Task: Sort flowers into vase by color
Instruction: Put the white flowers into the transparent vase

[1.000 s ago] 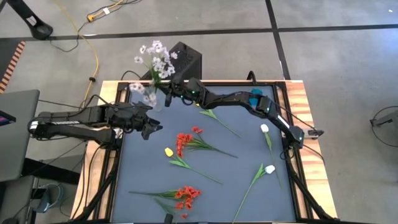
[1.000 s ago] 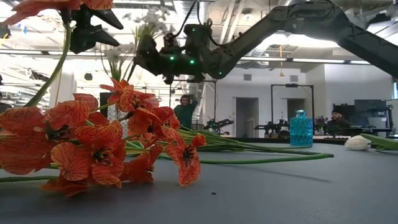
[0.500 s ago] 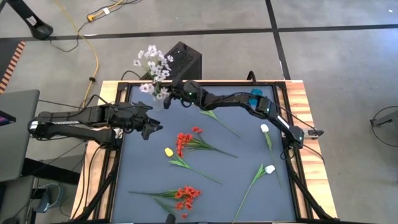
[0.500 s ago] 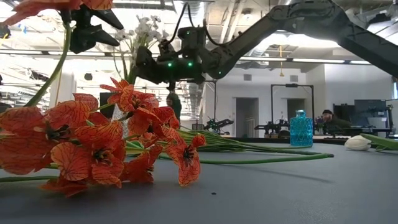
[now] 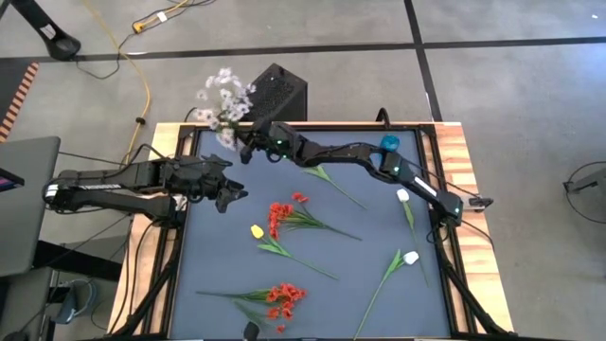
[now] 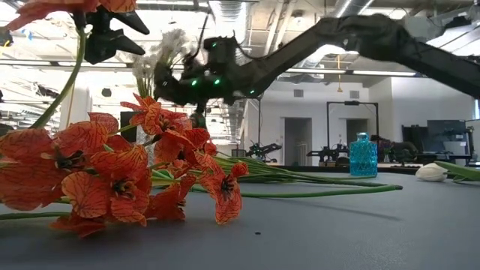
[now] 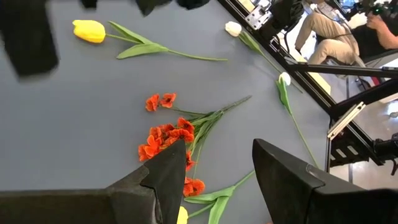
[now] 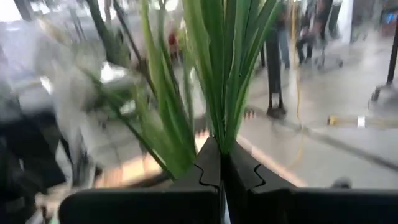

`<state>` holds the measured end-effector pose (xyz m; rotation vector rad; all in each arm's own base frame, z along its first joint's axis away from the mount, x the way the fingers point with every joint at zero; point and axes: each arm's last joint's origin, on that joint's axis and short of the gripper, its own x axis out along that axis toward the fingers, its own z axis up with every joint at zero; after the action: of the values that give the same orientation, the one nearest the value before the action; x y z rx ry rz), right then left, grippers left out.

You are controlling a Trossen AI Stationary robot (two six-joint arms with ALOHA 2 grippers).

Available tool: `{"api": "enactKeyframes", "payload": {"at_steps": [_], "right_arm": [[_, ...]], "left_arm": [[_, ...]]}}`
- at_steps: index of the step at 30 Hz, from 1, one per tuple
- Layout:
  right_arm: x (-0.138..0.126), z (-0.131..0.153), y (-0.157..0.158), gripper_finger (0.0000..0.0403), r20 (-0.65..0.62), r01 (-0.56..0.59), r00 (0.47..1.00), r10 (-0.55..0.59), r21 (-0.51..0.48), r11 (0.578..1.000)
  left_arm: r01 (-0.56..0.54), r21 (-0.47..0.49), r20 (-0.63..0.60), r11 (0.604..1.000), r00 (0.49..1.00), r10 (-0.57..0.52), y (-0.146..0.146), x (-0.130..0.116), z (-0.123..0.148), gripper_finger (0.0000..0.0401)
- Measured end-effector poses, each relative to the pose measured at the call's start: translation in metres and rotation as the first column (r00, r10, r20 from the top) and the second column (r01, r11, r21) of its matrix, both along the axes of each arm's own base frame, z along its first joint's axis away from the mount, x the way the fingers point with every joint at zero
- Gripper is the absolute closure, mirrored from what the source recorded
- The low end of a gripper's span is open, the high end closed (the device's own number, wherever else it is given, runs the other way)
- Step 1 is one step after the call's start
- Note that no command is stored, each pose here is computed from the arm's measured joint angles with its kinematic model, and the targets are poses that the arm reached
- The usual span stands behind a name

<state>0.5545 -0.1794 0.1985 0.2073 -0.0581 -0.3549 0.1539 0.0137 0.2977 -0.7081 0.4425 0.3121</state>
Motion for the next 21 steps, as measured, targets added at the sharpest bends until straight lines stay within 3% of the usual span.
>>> {"api": "enactKeyframes", "payload": {"at_steps": [11,21], "right_arm": [[0.003,0.001,-0.009,0.0373,-0.038,-0.009,0.999,0.009,0.008,1.0],[0.001,-0.005,-0.011,0.026,-0.118,-0.003,0.993,0.006,0.028,1.0]], "left_arm": [[0.021,-0.002,0.0,1.0,1.0,-0.021,-0.001,0.0,0.0,0.0228],[0.025,0.007,-0.001,1.0,1.0,-0.025,-0.001,0.0,0.0,0.0228]]}}
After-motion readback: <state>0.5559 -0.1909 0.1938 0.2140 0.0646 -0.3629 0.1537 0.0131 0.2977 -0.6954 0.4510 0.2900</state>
